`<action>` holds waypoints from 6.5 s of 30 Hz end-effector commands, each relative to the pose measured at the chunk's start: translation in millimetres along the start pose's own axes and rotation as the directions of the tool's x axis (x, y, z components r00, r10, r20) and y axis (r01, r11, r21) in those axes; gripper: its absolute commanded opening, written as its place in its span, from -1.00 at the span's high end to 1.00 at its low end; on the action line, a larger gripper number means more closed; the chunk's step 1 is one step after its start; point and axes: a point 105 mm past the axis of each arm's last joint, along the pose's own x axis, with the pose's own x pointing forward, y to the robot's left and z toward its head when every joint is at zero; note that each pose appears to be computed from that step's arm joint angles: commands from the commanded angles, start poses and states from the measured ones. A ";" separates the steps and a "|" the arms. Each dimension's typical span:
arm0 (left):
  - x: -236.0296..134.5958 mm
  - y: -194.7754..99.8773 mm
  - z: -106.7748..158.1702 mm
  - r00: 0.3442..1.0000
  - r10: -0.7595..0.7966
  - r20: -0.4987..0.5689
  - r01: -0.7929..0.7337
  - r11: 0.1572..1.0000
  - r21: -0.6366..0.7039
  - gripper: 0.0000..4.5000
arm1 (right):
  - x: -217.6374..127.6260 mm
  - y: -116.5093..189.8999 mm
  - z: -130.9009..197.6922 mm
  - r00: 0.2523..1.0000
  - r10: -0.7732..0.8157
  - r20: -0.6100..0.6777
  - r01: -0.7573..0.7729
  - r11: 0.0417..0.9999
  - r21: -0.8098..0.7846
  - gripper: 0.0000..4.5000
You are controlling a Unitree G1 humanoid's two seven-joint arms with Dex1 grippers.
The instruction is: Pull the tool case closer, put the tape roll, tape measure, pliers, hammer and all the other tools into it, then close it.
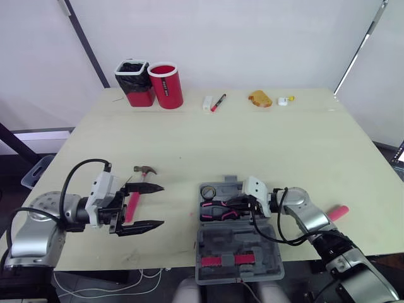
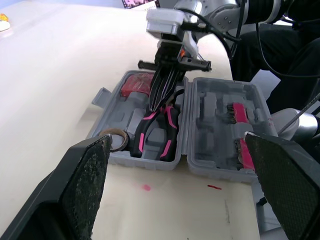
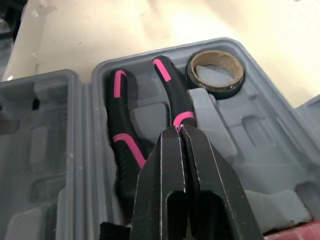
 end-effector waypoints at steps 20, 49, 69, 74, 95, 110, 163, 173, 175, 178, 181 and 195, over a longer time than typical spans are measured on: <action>7.8 -7.6 -2.9 1.000 -0.028 0.002 0.028 0.999 0.016 -1.00 | -9.3 19.7 -116.9 0.878 0.024 -0.478 -0.051 0.998 -0.045 0.97; -22.5 -12.1 -30.9 0.893 0.446 0.063 -0.430 0.885 -0.180 -1.00 | -142.3 -6.6 10.8 0.823 -0.528 0.211 0.526 0.847 0.069 0.97; -126.6 -46.5 -104.8 0.537 0.822 -0.191 -0.832 0.479 -0.279 -1.00 | -310.2 81.9 -95.3 0.516 -0.847 -0.124 0.831 0.461 0.310 -0.99; -126.2 -44.9 -103.2 0.556 0.809 -0.191 -0.823 0.504 -0.260 -1.00 | -309.1 88.8 -105.3 0.534 -0.831 -0.154 0.821 0.467 0.328 -0.99; 2.0 -30.2 -86.3 0.953 0.261 -0.153 -0.278 0.955 -0.102 -1.00 | -185.2 39.2 -46.9 0.908 -0.411 -0.079 0.418 0.900 0.127 -0.99; 41.3 -10.1 -100.1 0.980 0.049 -0.194 -0.083 0.982 -0.170 0.98 | -128.3 19.4 -50.2 0.983 -0.143 -0.118 0.147 0.989 0.028 0.97; 125.5 -13.6 -102.3 0.984 -0.090 -0.156 0.059 0.980 -0.189 0.98 | -93.6 22.5 -77.2 0.984 -0.080 -0.158 0.075 0.997 -0.035 0.97; 123.5 4.5 -94.9 0.991 -0.009 -0.133 -0.019 0.978 -0.207 0.98 | -92.8 11.4 -70.7 0.984 -0.118 -0.137 0.119 0.993 -0.001 0.97; 121.2 10.5 -94.4 0.991 0.014 -0.136 -0.042 0.978 -0.206 0.98 | -92.7 9.2 -69.7 0.983 -0.126 -0.135 0.127 0.992 0.001 0.97; 116.1 18.3 -95.0 0.988 0.037 -0.151 -0.067 0.978 -0.198 0.98 | -91.6 6.8 -68.6 0.982 -0.133 -0.131 0.135 0.991 0.005 0.97; 110.2 24.6 -94.5 0.986 0.053 -0.160 -0.082 0.979 -0.186 0.98 | -89.2 3.8 -67.0 0.981 -0.144 -0.126 0.146 0.989 0.006 0.97; 101.3 41.4 -93.8 0.978 0.103 -0.180 -0.133 0.978 -0.161 0.98 | -72.8 -23.0 -58.1 0.964 -0.244 -0.108 0.242 0.970 -0.027 0.97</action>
